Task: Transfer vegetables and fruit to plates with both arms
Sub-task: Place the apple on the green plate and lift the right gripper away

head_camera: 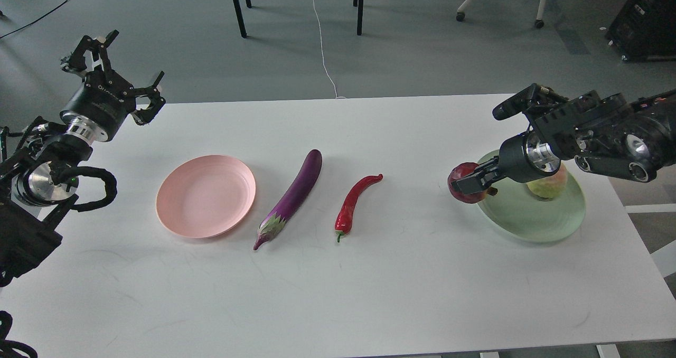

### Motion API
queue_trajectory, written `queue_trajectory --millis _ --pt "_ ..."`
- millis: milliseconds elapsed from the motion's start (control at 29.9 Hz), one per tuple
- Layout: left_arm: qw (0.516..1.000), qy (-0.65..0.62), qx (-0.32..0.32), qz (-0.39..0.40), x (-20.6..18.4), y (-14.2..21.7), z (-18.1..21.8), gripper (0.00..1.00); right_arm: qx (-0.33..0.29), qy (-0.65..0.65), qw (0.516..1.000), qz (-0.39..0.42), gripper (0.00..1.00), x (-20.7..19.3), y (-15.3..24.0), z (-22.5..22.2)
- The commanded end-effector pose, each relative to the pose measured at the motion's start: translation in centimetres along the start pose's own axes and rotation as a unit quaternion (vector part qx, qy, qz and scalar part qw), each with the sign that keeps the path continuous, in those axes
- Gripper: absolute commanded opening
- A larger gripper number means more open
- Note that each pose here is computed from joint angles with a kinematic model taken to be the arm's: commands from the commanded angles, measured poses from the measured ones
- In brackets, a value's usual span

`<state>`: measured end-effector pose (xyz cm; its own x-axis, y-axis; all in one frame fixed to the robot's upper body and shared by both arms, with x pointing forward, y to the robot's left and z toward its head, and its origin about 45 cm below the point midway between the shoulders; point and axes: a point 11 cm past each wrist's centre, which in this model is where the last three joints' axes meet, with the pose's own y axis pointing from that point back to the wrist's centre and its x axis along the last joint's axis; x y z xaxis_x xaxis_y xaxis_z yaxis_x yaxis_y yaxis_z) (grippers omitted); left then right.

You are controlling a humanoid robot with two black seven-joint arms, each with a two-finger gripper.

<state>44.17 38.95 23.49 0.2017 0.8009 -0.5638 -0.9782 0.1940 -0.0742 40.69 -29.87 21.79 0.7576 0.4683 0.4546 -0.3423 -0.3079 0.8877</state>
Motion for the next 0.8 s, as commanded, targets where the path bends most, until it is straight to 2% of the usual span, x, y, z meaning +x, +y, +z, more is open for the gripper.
queue_trajectory --millis 0,134,368,568,668,769 --pt "1.0 0.002 0.001 -0.001 -0.1 0.0 -0.2 0.98 -0.025 0.005 0.999 -0.02 0.68 -2.1 1.0 2.3" --pt "1.0 0.002 0.002 -0.002 -0.1 -0.1 -0.2 0.98 -0.044 -0.015 0.999 -0.027 0.71 -4.4 1.4 4.4" --pt "1.0 0.007 0.002 -0.004 -0.5 -0.3 -0.7 0.98 -0.051 -0.022 0.998 -0.031 0.94 -5.3 1.0 5.1" --pt "1.0 0.004 0.0 -0.004 -0.4 -0.3 -0.3 0.98 -0.051 -0.026 0.998 -0.023 0.96 -5.2 1.1 5.2" --pt "1.0 0.004 -0.006 -0.003 -0.3 -0.3 0.3 0.98 -0.045 -0.048 0.998 0.022 0.96 -3.6 2.0 5.5" --pt "1.0 -0.004 -0.007 -0.008 -0.5 -0.6 1.2 0.98 -0.028 -0.106 0.984 0.139 0.96 1.3 4.3 6.0"
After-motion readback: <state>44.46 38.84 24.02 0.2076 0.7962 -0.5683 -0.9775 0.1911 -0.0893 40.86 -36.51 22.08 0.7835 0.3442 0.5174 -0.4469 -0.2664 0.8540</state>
